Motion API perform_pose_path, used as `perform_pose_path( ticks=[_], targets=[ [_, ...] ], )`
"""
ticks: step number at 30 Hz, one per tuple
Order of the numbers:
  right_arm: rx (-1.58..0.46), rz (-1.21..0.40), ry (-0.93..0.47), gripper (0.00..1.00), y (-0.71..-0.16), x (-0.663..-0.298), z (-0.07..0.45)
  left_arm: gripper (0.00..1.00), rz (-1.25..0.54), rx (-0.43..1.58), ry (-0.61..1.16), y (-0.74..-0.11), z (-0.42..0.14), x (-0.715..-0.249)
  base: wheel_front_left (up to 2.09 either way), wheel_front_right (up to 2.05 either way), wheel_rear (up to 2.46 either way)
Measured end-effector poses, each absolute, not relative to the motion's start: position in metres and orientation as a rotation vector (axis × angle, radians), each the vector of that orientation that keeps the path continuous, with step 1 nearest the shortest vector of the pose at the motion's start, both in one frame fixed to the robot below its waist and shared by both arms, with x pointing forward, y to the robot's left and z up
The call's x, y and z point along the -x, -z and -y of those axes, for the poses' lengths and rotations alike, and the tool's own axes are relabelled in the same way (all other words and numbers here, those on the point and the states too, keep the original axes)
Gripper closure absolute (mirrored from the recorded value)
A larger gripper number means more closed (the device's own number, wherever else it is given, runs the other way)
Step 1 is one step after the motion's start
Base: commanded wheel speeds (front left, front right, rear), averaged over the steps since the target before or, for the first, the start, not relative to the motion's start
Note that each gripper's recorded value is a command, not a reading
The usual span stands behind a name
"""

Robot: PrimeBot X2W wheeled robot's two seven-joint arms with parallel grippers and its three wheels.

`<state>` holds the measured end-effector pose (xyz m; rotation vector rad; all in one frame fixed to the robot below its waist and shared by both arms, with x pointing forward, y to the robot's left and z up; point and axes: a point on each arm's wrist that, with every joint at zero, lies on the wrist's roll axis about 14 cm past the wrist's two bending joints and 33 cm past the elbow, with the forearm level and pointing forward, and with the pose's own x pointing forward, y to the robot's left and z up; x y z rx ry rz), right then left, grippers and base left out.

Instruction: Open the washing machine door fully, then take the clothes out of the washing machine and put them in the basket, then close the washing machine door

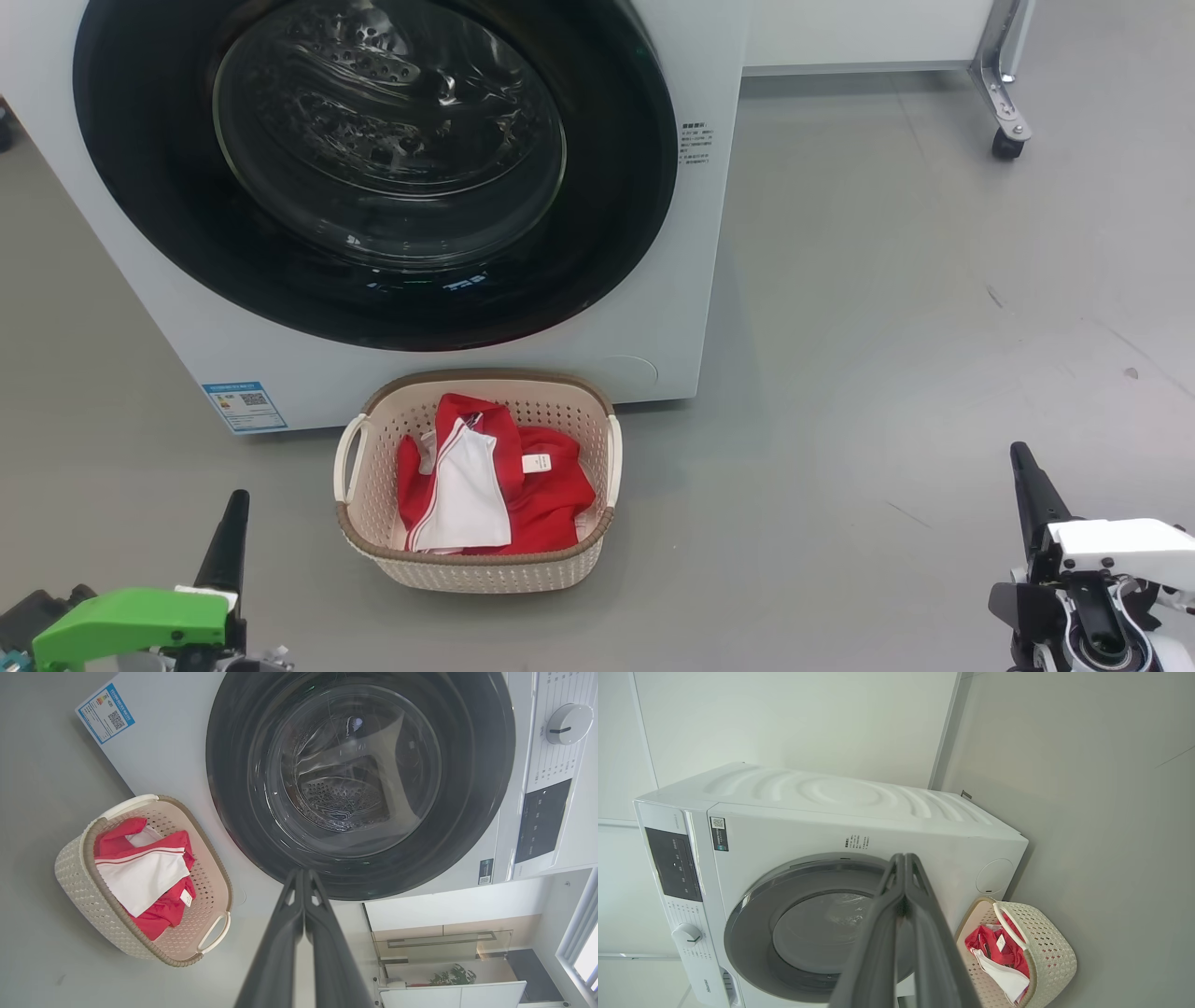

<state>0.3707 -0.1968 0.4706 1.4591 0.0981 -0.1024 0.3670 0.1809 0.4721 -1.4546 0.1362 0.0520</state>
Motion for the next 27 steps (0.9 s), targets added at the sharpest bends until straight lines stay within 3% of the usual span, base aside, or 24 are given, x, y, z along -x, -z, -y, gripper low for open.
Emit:
perform_pose_path(
  ticks=[11,27],
  targets=[
    [-1.578,-0.048,0.097,1.0,-0.4778,-0.3738,0.2056,1.0,-0.098,1.575,-0.063,-0.4763,-0.1875,-0.373,0.0,0.0,0.0],
    [-1.581,-0.051,0.096,1.0,-0.4775,-0.3737,0.2055,1.0,-0.106,1.577,-0.063,-0.4748,-0.1868,-0.373,0.0,0.0,0.0]
  ],
)
